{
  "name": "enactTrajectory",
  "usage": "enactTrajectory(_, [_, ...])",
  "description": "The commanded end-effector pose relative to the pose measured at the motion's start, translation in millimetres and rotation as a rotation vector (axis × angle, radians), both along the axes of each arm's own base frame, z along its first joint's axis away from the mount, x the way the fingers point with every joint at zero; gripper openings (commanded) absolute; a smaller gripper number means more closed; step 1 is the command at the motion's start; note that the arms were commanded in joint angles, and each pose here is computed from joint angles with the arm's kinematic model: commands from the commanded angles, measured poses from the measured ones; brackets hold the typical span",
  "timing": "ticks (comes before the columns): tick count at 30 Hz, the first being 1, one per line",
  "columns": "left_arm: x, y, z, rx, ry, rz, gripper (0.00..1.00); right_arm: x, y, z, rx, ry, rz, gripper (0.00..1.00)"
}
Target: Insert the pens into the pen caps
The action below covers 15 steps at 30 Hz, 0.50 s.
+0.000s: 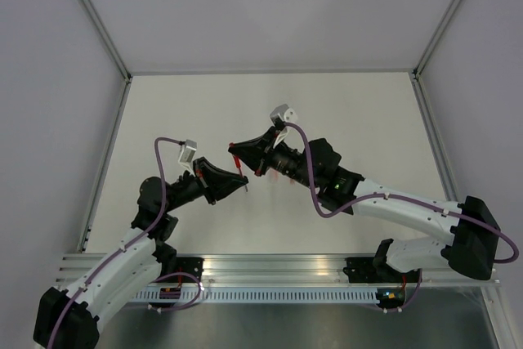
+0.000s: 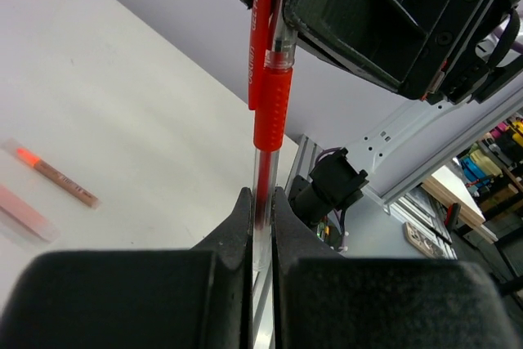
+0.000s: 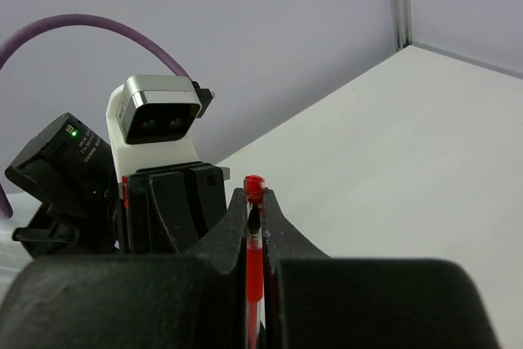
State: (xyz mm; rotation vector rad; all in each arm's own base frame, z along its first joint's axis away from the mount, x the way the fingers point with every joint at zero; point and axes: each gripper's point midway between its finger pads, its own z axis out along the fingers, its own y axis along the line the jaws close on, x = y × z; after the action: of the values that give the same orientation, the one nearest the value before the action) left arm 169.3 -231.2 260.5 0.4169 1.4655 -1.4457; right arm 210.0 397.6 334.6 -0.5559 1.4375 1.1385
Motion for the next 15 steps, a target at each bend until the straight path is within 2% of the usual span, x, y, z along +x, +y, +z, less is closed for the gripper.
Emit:
enactTrajectory(1, [37,20,64,-0.124,-0.117,0.228,0.02,-39,3,-56,-0.169,0.093,0.157,0.0])
enactTrajectory(11, [43,20,81,-0.135,-0.121,0.243,0.02,-48,-8,-85,-0.216,0.126,0.169,0.0])
enactTrajectory(15, [47,22,82,-0.135,-0.112,0.265,0.02,-55,-7,-92,-0.189,0.146,0.204,0.0])
